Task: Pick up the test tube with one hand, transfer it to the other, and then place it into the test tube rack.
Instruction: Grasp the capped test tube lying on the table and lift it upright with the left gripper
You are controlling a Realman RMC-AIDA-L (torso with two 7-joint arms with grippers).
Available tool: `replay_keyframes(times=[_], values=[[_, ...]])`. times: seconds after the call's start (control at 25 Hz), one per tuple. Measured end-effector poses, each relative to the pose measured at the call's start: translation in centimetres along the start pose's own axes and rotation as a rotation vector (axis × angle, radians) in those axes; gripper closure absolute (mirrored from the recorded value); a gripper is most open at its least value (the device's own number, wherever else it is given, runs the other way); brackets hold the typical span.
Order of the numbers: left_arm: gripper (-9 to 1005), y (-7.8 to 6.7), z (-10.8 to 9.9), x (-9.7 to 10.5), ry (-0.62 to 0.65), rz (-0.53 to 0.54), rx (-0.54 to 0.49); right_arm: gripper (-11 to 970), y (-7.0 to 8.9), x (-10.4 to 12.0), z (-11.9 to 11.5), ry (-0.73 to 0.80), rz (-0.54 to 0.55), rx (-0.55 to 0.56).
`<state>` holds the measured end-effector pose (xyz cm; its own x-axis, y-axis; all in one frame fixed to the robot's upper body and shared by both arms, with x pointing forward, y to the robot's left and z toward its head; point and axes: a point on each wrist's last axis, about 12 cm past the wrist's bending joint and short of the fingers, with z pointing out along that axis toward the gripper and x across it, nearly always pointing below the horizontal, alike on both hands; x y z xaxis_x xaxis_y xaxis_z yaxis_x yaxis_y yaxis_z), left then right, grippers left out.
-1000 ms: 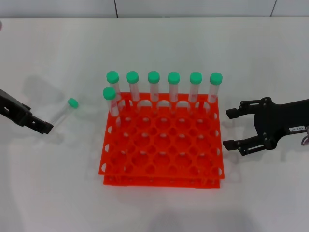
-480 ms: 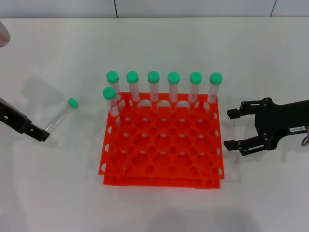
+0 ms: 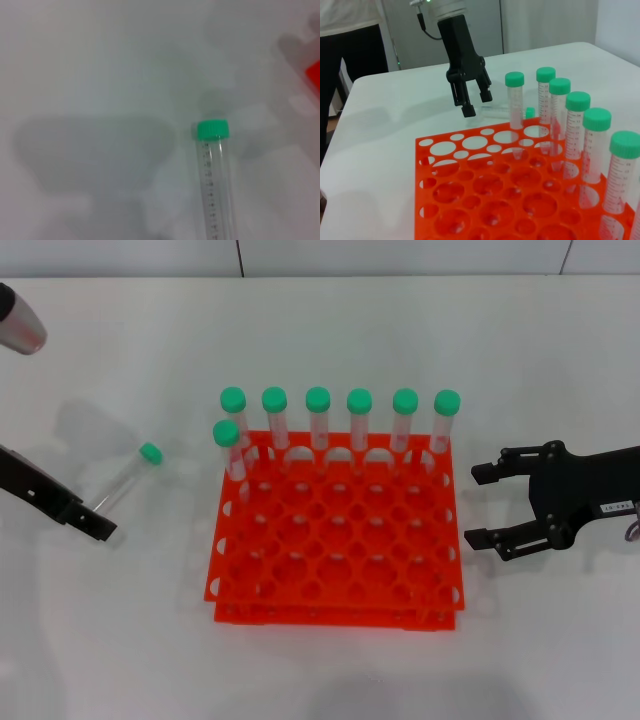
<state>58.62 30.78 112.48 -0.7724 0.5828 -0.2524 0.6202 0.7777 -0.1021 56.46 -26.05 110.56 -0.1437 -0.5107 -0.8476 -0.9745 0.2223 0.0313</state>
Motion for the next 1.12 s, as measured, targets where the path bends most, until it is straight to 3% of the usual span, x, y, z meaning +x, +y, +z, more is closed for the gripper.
replay_keyframes(times=[0.28,0.72,1.12], values=[[128,0.0,0.29,-0.17,0.0,-0.002,0.0,122,-0.16,0.01,-0.24,-0.003,0.0,0.011],[435,-0.25,0.57,-0.21,0.003,-0.022,0.009,123,-0.22,0.08,-0.38,-0.001,-0.009,0.014],[430,-0.13,0.59,-0.26,-0.001,-0.038,-0.002,123,-0.19,0.16,-0.42,0.0,-0.009,0.015]])
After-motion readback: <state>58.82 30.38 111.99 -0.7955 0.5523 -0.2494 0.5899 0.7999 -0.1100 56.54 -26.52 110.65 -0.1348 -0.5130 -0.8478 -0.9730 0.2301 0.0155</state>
